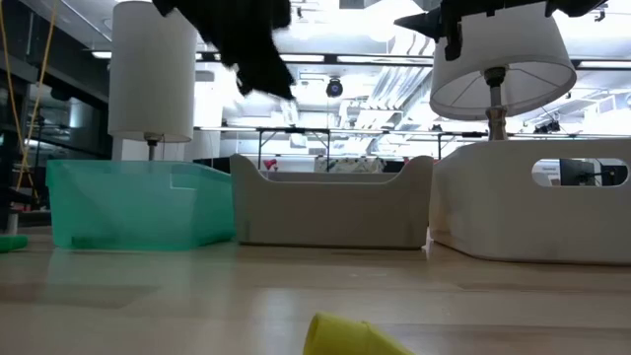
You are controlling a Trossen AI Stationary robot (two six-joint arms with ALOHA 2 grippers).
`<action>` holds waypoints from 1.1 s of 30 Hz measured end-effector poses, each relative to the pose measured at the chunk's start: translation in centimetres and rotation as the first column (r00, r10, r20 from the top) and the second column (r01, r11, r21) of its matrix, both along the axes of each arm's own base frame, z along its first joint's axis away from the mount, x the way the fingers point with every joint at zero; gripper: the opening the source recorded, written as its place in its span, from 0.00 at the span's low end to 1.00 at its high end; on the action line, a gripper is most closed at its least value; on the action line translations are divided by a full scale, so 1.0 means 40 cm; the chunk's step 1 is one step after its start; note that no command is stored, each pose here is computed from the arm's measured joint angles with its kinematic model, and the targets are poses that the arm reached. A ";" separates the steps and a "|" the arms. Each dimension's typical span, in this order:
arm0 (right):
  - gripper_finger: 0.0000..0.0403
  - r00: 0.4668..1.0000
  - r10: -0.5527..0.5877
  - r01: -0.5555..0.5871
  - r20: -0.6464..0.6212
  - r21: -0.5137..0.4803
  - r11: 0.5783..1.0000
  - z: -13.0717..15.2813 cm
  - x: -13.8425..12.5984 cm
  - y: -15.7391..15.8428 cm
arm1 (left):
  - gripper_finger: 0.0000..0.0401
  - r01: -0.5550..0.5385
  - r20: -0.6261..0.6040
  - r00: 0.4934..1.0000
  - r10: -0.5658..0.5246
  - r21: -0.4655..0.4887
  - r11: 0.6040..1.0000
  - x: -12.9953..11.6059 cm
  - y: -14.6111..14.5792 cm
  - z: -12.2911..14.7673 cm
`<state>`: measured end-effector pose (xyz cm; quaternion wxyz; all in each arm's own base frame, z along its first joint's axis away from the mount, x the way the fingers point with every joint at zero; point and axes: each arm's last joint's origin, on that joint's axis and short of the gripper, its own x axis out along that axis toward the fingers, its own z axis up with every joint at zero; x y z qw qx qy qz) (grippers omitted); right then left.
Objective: Sort crayons
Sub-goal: Put the gray crayon into the yellow bin
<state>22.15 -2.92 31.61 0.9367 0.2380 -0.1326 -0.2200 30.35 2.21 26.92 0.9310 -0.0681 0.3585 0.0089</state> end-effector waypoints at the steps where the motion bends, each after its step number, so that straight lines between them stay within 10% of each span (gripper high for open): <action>1: 0.48 1.000 0.001 -0.001 0.001 0.001 1.000 0.000 0.000 0.000 | 0.44 -0.020 0.030 0.999 0.020 -0.012 1.000 -0.013 0.002 0.023; 13: 0.48 0.987 -0.159 0.159 0.002 0.016 0.987 0.000 -0.009 -0.037 | 0.40 -0.267 0.412 0.885 0.219 0.062 0.962 -0.169 0.053 0.134; 22: 0.48 0.981 -0.140 0.130 0.132 0.077 0.988 0.025 -0.023 -0.046 | 0.41 -0.409 0.048 0.911 0.409 -0.013 0.912 -0.241 0.066 0.065; 28: 0.48 0.962 -0.272 0.272 0.008 0.029 0.962 0.001 -0.019 -0.065 | 0.41 -0.614 -0.243 0.761 0.601 0.030 0.789 -0.236 0.102 -0.025; 33: 0.48 0.961 -0.273 0.278 -0.053 0.155 0.948 -0.031 -0.018 -0.075 | 0.41 -0.637 -0.430 0.702 0.568 -0.022 0.770 -0.209 0.136 -0.096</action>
